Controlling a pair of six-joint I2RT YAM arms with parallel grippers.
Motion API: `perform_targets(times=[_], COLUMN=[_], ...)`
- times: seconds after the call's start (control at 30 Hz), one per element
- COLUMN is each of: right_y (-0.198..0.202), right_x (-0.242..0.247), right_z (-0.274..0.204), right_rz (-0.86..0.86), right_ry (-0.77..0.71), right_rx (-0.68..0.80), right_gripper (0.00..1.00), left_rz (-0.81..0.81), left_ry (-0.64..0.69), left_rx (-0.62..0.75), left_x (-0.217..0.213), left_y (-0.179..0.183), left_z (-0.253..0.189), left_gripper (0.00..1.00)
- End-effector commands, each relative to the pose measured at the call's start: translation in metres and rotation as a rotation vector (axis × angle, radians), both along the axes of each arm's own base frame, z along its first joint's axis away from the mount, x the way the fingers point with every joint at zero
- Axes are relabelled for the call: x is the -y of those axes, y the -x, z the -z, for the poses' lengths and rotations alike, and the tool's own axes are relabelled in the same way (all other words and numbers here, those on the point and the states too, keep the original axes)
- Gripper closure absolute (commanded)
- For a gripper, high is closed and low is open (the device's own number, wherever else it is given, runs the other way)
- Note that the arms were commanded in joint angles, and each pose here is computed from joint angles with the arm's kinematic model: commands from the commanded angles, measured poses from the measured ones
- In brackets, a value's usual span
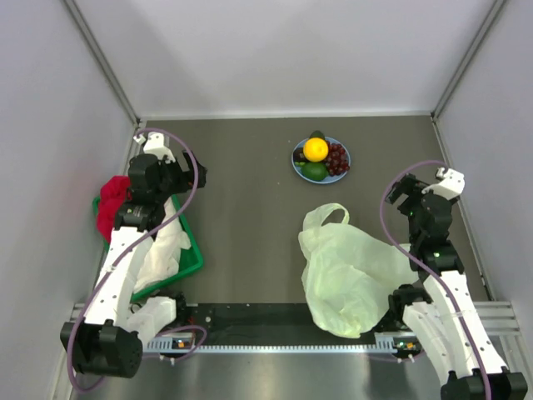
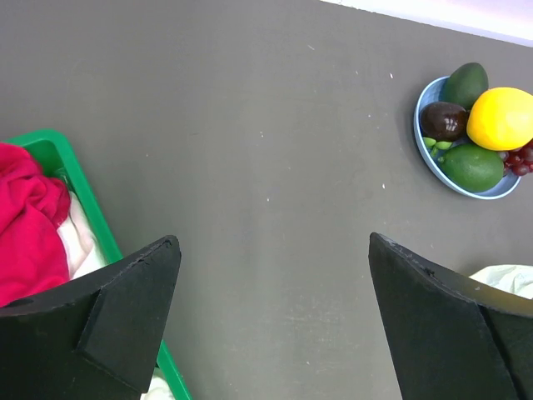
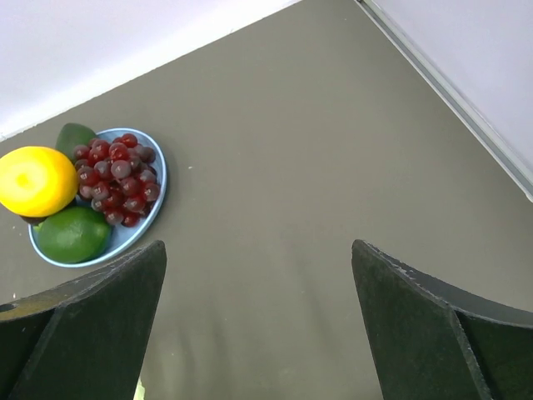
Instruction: Place the fruits into the plastic bag
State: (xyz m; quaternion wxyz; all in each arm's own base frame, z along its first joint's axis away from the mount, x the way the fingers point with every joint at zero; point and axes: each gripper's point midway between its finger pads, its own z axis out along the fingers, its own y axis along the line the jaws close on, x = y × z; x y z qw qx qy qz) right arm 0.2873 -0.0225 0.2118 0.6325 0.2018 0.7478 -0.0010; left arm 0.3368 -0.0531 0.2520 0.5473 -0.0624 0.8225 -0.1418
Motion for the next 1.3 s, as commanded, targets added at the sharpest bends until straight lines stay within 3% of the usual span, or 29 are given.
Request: perform_targets(times=[0.0,0.4,0.57,0.7,1.07,1.27], right_y=[-0.003,-0.01,-0.016,-0.014,-0.006,0.011], right_x=[-0.005,-0.022,-0.069,-0.118,-0.166,-0.192], right_z=[-0.024,-0.022,-0.027,-0.024,0.001,0.015], right_rz=[-0.022,-0.127,-0.409,-0.682,-0.855,-0.944], right_ry=[-0.005,0.0,-0.002,-0.06,0.042,0.064], right_rx=[0.059,0.034,0.007,-0.059,-0.199,-0.243], right_gripper=[0.07,0.06,0.06,0.14,0.14,0.14], left_rz=[-0.001,0.042,0.062,0.174,0.37,0.374], left_ry=[0.015,0.035,0.023,0.05,0.13,0.14], left_rx=[0.087,0.08,0.085,0.079,0.029,0.013], left_x=[0.0,0.008,0.01,0.029,0.063,0.064], left_y=[-0.002,-0.002,0.0,0.004,0.01,0.01], left_z=[-0.029,-0.027,-0.023,-0.022,-0.012,-0.009], left_gripper=[0.01,0.01,0.01,0.01,0.01,0.01])
